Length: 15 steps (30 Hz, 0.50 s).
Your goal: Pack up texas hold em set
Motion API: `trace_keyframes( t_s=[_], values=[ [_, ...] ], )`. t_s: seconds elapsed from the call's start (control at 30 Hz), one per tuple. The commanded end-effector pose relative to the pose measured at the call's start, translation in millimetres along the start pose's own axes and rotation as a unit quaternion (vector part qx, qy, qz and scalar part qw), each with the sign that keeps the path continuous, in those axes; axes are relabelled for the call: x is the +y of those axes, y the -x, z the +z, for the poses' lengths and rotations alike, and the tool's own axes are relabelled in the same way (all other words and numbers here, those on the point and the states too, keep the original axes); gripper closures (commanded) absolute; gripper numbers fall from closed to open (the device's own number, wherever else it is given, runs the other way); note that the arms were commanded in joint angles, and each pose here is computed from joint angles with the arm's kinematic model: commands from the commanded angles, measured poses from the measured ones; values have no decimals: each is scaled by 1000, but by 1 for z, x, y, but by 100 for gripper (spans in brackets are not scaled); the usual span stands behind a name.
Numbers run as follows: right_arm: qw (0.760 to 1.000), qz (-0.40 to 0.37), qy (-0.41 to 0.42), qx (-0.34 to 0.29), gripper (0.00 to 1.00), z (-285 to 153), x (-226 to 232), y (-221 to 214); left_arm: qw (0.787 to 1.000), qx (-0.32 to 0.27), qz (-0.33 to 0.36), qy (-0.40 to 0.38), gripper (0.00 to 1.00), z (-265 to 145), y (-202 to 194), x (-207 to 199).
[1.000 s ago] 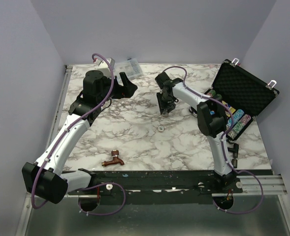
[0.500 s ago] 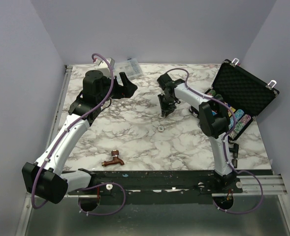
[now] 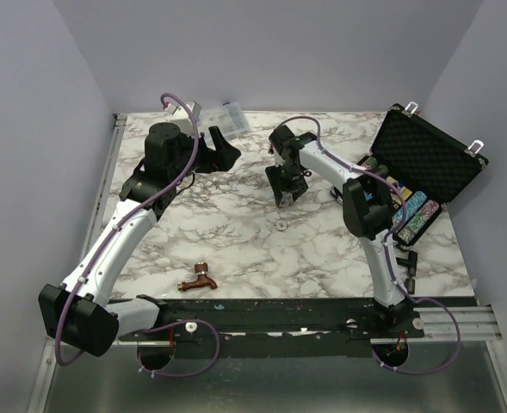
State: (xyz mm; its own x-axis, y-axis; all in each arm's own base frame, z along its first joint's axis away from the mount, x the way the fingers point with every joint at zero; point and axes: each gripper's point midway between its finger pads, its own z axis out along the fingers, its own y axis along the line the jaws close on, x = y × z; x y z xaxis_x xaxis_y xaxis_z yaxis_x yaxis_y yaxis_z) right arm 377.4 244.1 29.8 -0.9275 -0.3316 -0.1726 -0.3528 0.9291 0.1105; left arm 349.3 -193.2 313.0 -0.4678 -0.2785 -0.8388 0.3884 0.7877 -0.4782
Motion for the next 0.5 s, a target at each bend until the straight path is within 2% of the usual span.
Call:
trace_keyframes(
  t_s=[0.0,0.3,0.47],
  values=[
    [999,-21,-7,28,39,14,-1,4,1000,-10,2,-13,16,-1,11,-7],
    [999,-25,-20,35,37,18,-6,6,1000,-6,0,-19,16,0,10,-9],
    [998,-34,-33,50,41,24,-4,-2,1000,-5,0,-19,16,0,9,-9]
  ],
)
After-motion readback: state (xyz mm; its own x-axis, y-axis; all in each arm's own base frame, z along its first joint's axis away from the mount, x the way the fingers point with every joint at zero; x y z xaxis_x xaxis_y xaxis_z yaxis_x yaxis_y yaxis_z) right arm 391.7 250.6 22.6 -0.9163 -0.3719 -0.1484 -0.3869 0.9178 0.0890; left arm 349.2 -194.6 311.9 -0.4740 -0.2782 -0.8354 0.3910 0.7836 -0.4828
